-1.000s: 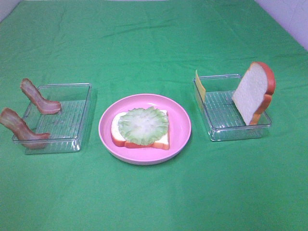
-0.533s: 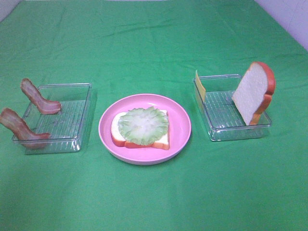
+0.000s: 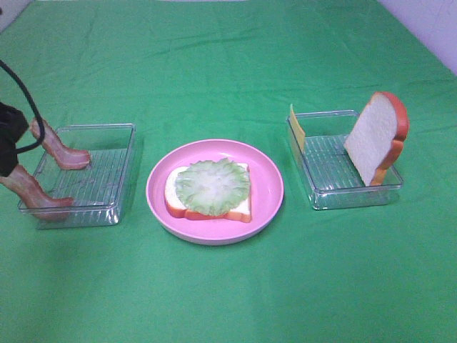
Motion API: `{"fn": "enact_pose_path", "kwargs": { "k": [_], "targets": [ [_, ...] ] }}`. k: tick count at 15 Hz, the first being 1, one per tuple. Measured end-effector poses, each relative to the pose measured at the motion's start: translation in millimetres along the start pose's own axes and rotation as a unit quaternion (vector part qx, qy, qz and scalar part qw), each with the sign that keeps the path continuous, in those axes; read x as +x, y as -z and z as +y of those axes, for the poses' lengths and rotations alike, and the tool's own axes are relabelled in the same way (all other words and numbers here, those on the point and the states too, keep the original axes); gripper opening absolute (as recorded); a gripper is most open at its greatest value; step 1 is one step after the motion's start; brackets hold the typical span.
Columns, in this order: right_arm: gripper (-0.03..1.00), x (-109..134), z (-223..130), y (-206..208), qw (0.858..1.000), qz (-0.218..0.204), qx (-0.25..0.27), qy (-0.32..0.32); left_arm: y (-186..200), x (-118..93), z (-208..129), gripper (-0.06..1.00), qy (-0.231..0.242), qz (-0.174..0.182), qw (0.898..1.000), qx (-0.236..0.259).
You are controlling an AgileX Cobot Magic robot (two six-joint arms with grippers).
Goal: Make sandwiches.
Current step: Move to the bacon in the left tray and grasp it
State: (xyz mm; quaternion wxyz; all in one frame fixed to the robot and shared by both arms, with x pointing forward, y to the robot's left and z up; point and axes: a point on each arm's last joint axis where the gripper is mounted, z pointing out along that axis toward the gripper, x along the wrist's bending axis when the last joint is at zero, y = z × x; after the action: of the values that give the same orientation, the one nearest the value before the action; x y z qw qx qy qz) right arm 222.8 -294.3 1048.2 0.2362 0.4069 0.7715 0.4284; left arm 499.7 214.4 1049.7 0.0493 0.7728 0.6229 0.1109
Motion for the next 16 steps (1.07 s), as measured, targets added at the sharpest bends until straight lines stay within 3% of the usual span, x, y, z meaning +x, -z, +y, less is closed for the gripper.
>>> {"fn": "enact_pose_path", "kwargs": {
  "k": [6, 9, 13, 16],
  "targets": [
    [0.69, -0.1, -0.1, 0.0, 1.0, 0.0, 0.001, 0.0, -59.5, -8.8, 43.8, 0.74, -0.001, 0.043, 0.997, 0.062],
    [0.69, -0.1, -0.1, 0.0, 1.0, 0.0, 0.001, 0.0, -81.5, -7.7, 54.0, 0.74, 0.036, 0.074, 0.994, 0.071],
    [0.69, -0.1, -0.1, 0.0, 1.0, 0.0, 0.001, 0.0, -86.9, 17.6, 56.8, 0.74, 0.104, 0.06, 0.99, 0.068],
    [0.69, -0.1, -0.1, 0.0, 1.0, 0.0, 0.001, 0.0, -89.8, 28.9, 59.0, 0.74, 0.132, 0.023, 0.989, 0.061]
  ]
}}
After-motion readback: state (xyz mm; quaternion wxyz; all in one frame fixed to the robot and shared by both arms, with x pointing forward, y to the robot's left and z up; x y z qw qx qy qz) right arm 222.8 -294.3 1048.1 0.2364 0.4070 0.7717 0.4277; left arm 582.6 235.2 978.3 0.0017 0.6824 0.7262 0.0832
